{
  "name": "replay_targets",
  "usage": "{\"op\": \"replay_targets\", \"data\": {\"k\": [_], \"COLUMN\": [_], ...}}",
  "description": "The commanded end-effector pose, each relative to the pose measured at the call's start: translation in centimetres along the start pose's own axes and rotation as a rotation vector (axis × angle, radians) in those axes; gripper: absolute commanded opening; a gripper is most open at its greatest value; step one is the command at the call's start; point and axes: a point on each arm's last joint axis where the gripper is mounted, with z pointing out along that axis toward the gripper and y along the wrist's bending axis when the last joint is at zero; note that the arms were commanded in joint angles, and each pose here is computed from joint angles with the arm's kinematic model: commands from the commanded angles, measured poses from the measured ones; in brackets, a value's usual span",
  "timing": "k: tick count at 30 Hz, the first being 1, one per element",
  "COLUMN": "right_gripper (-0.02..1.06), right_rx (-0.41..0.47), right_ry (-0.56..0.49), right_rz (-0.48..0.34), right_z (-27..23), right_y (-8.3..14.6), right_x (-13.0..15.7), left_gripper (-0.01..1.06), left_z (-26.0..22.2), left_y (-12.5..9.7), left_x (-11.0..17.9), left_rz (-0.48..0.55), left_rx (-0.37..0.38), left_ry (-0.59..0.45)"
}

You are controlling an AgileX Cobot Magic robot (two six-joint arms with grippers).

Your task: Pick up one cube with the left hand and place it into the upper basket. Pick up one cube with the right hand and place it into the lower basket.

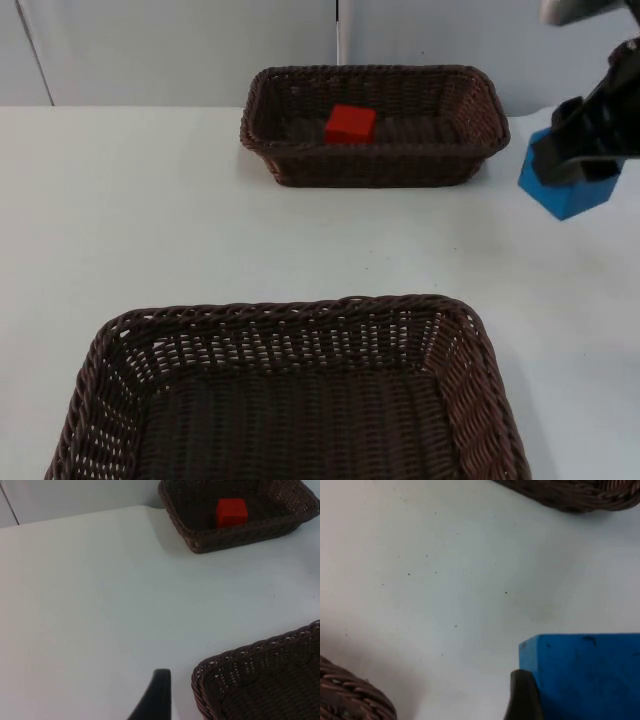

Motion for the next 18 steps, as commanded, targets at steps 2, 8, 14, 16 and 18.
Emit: {"op": "replay_targets", "data": {"k": [2,8,14,16,18], "right_gripper": [0.0,0.0,0.0,0.0,0.0], "right_rx": [0.009,0.018,0.024,0.025,0.02], "right_ry": [-0.022,-0.054,-0.11,-0.119,-0.116], "right_rz": [0.001,0.005,0.01,0.011,0.005], "right_z": [-2.1,-4.6,-6.7,-7.1,-7.3], "right_y": [-0.2,-0.4,-0.6,-0.6,-0.3], "right_x": [-0.5,-0.8,-1.3,-1.3,-1.3], "left_gripper": [0.85,0.85,0.85,0.85,0.85], "left_z": [-0.1,-0.1,-0.1,-0.1,-0.1], "left_y": [0.0,0.0,0.0,0.0,0.0], "left_x": [0.1,0.1,0.1,0.1,0.1], "left_rz": [0.001,0.001,0.001,0.001,0.001], "left_rx": [-0.001,-0.001,-0.001,-0.001,-0.001], "left_ry": [-0.011,-0.011,-0.011,-0.011,-0.011]}}
